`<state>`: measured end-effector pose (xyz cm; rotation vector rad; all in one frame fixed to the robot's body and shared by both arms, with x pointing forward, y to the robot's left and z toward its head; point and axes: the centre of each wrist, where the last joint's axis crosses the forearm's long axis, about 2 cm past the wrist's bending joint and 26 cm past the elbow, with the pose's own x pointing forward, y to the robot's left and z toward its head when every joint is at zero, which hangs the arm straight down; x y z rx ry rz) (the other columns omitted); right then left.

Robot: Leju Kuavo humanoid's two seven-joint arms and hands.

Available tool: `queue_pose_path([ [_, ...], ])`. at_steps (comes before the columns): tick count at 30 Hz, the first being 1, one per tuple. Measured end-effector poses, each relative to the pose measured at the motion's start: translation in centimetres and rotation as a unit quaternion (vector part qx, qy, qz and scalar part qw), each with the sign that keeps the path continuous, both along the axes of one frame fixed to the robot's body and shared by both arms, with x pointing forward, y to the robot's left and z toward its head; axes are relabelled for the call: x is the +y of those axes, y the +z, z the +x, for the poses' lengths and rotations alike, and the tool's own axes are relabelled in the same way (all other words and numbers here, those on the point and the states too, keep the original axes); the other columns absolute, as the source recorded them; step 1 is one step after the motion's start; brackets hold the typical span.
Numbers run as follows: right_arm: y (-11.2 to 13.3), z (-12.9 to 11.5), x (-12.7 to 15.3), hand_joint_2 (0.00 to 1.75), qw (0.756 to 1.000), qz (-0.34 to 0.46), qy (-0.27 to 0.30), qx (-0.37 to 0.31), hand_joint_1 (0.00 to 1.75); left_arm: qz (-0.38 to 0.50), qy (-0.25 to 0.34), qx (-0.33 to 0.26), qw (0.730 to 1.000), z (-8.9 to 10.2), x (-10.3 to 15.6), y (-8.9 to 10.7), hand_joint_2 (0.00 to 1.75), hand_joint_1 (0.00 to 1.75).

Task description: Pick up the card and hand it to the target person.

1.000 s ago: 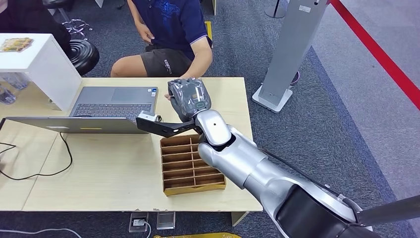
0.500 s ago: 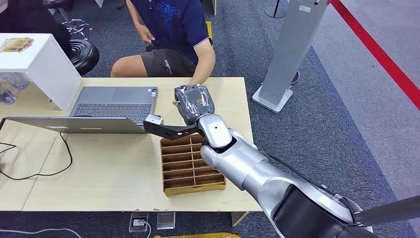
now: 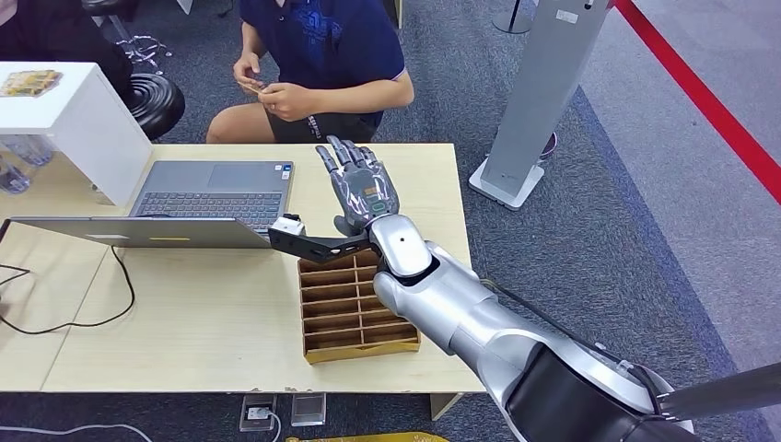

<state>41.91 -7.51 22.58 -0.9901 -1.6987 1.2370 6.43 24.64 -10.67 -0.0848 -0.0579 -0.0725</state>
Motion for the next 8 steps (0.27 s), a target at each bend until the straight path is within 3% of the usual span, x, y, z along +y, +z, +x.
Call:
queue_pose_path([
  [8, 0.68, 0.16, 0.01, 1.75, 0.999, 0.033, 0.011, -0.021, 0.0, 0.004, 0.008, 0.008, 1.0, -0.11, 0.06, -0.02, 0.0, 0.0],
])
